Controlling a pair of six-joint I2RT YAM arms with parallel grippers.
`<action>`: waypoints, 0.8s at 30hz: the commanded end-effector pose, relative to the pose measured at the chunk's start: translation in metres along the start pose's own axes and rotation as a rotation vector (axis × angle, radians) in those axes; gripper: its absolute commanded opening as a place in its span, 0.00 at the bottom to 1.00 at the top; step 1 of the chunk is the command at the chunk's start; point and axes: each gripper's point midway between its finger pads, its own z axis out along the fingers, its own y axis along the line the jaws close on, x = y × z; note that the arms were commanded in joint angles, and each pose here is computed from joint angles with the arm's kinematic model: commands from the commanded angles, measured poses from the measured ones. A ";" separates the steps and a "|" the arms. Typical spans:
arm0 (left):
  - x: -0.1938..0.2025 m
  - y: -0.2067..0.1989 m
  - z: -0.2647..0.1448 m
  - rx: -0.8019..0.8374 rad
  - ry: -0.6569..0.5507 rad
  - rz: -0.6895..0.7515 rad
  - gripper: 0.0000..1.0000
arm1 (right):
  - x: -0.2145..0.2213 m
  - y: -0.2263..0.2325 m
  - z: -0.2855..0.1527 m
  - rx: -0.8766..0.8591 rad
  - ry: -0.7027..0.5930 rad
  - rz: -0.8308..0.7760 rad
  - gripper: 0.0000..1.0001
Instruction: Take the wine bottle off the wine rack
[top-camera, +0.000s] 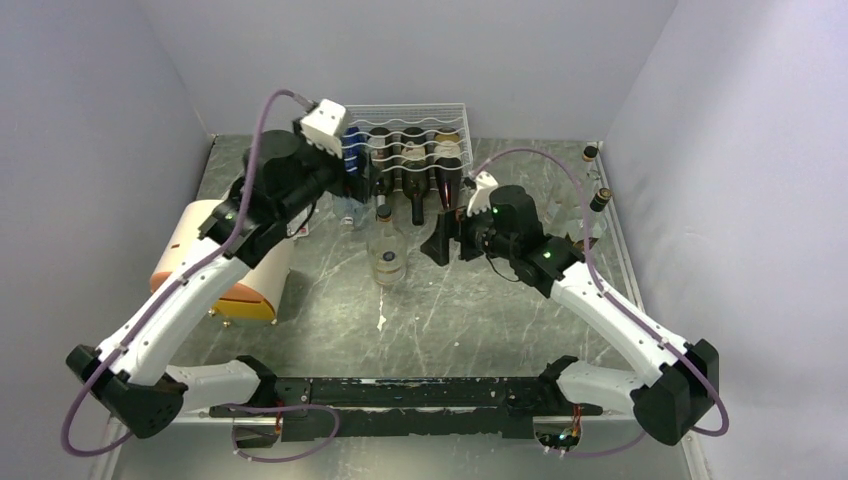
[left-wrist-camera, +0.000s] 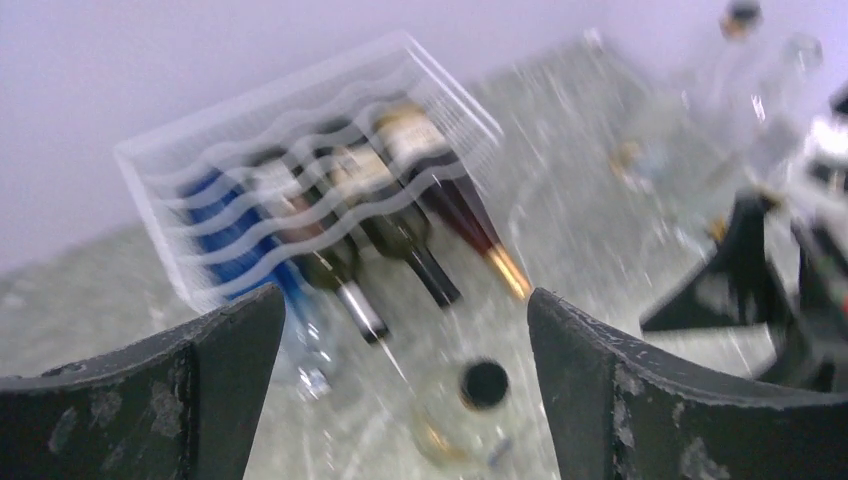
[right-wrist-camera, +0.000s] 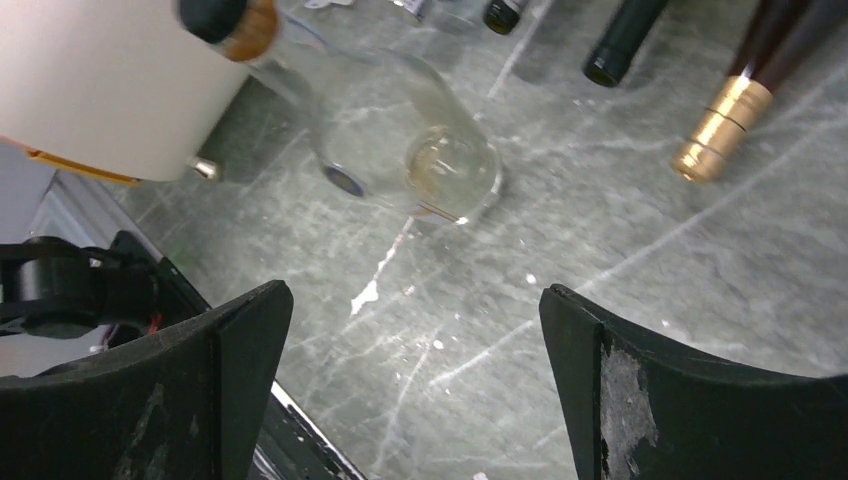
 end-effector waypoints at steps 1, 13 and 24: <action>-0.087 0.047 -0.035 -0.272 -0.290 0.024 0.96 | -0.025 0.035 0.009 -0.071 -0.033 -0.086 1.00; -0.065 0.101 -0.093 -0.559 -0.569 -0.052 0.99 | -0.048 0.070 0.067 0.064 -0.010 -0.207 0.91; -0.040 0.110 -0.087 -0.609 -0.533 -0.003 0.99 | -0.049 0.060 0.108 0.253 0.019 -0.278 0.69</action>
